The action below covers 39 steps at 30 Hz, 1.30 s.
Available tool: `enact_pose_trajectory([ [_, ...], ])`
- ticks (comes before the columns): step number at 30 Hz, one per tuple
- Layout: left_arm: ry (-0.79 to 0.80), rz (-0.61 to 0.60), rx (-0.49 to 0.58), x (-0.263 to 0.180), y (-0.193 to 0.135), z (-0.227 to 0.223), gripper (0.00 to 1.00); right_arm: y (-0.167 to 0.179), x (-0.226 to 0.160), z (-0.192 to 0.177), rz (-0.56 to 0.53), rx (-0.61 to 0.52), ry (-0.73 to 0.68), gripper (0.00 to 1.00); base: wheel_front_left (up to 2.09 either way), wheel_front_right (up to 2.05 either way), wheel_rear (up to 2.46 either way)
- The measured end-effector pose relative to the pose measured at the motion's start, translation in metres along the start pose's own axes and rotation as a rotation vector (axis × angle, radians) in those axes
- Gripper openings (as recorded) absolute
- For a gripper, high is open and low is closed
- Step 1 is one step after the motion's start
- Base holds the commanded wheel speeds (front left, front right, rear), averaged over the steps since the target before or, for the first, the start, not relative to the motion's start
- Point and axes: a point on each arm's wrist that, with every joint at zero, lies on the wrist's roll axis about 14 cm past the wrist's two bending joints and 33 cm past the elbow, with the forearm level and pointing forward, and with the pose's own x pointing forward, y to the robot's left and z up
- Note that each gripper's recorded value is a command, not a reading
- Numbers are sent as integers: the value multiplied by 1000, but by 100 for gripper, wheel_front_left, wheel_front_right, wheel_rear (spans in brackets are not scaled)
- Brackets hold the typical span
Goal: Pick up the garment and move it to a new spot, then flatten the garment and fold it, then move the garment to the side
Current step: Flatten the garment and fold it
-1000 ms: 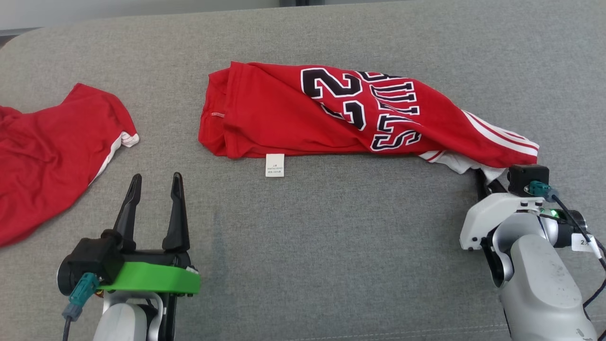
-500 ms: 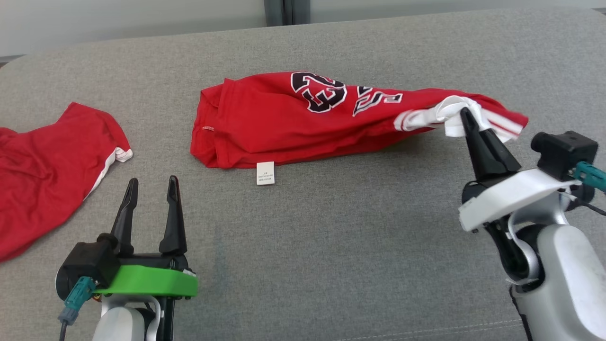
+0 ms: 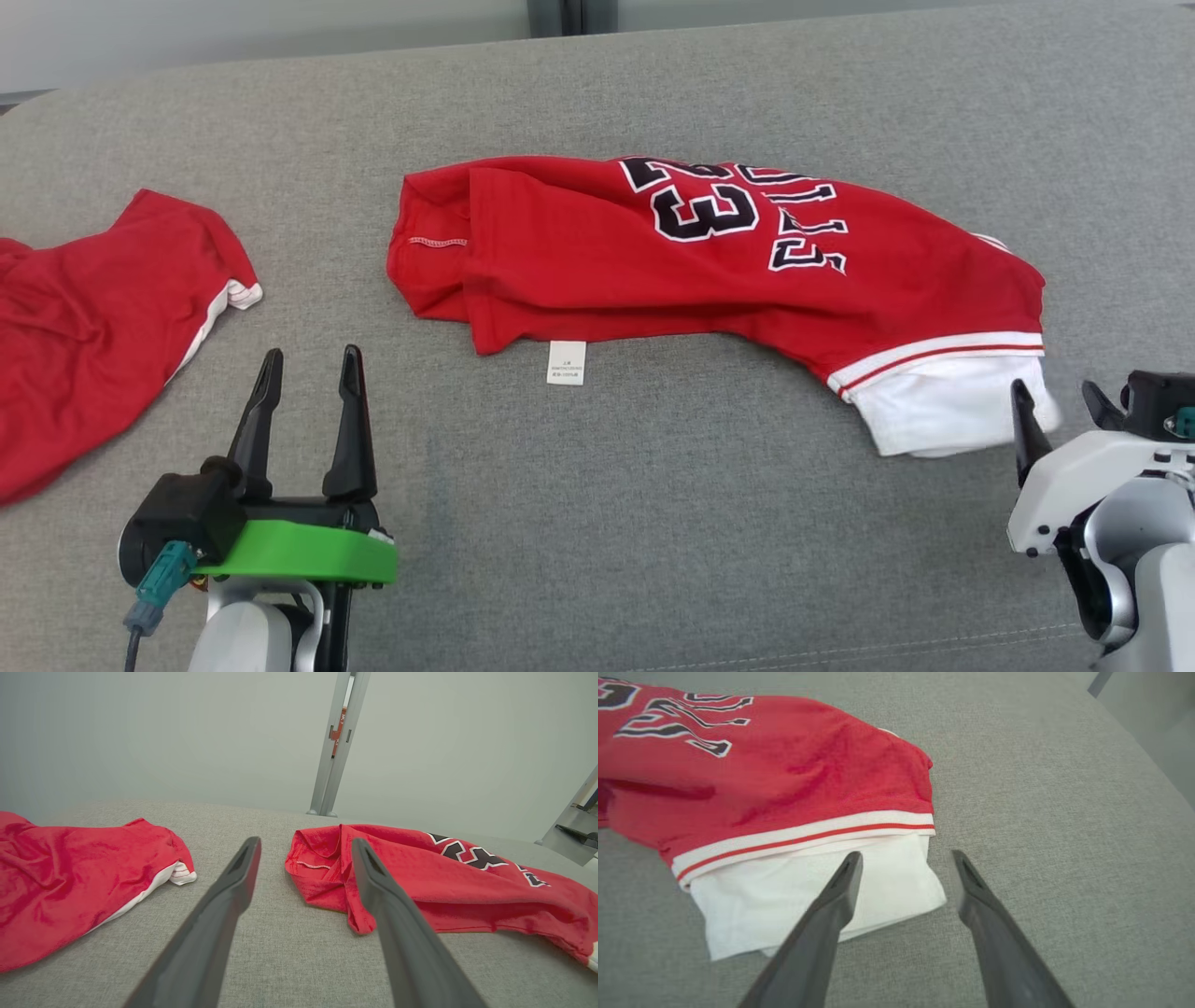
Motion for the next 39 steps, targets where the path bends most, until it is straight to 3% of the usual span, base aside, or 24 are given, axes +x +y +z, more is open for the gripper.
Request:
enact_pose_trajectory([
  [6,1,5,2,-2,1,1,100,-9,0,-10,-48,10,-5,100,0,0,0],
  [12,-1,5,3,-9,0,3,100,-4,-9,25,-48,-8,-208,100,0,0,0],
  [20,-3,0,0,-22,-4,7,100,31,-32,63,57,-16,-478,100,0,0,0],
  [28,-6,11,5,-38,-2,9,100,53,-41,56,125,-10,-498,100,0,0,0],
  [39,-7,38,16,-52,4,11,100,54,-44,53,129,4,-492,100,0,0,0],
])
